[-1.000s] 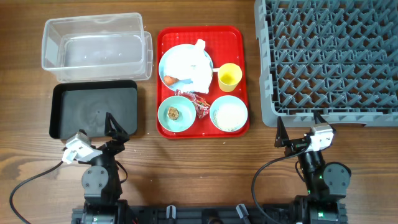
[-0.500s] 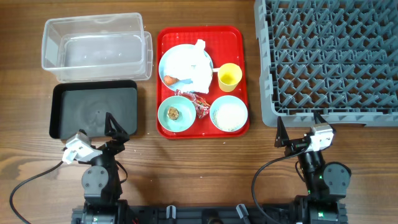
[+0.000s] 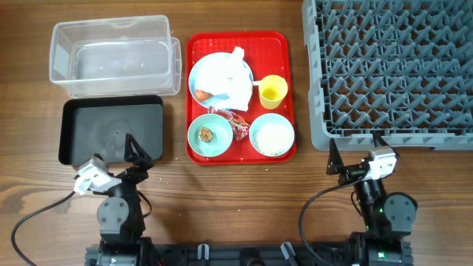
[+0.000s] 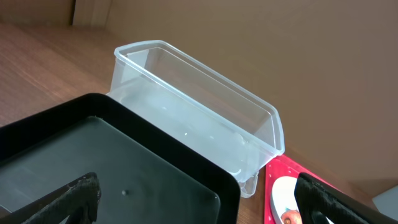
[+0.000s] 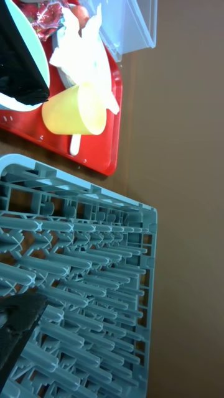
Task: Sort waste into correct bins and load items into the dishwasher rack
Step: 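Raise both grippers from rest toward the red tray, then grasp the green bowl with food using the left gripper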
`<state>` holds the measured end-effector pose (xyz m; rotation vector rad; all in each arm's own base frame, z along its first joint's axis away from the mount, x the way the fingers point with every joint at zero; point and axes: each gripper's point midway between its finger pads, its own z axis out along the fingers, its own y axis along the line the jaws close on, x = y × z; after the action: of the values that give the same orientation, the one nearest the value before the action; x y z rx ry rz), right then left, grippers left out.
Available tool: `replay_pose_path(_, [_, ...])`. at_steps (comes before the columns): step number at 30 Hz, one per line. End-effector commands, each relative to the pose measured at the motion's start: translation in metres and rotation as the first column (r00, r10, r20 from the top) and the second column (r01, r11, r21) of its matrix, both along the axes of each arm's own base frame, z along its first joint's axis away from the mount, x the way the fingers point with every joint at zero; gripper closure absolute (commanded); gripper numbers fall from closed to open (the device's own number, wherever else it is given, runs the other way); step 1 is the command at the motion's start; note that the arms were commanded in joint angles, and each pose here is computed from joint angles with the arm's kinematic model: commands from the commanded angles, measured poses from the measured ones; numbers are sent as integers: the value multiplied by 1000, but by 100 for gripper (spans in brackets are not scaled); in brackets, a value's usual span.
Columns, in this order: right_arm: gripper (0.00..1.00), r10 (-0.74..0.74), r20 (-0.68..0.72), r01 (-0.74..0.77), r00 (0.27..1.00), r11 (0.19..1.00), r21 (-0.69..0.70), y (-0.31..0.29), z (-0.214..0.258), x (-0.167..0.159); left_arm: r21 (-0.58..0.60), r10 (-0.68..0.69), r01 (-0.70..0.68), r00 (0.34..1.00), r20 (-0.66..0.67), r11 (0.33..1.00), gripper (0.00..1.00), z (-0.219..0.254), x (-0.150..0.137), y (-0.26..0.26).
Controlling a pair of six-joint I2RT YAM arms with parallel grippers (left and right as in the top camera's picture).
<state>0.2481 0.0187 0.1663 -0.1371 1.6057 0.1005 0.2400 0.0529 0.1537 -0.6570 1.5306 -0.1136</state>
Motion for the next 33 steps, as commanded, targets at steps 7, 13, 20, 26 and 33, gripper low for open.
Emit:
replay_pose_path(7, [0, 117, 121, -117, 986, 993, -12, 20, 29, -4, -13, -134, 136, 987, 93, 991, 0, 20, 8, -23])
replay_pose_path(13, [0, 193, 318, -201, 928, 980, -7, 33, 101, -23, 122, -206, 185, 959, 196, 975, 0, 111, -7, -33])
replay_pose_path(20, [0, 301, 301, -303, 905, 952, -40, 51, 190, -28, 136, -227, 228, 974, -20, 964, 0, 178, -8, -36])
replay_pose_path(26, [0, 405, 31, -406, 914, 913, 43, 63, 234, 24, 55, -302, 328, 913, -274, 943, 0, 178, 43, -52])
replay_pose_path(33, [0, 419, -351, -390, 837, 908, 154, 57, 187, 94, -171, -421, 408, 669, -612, 897, 0, 109, 90, -77])
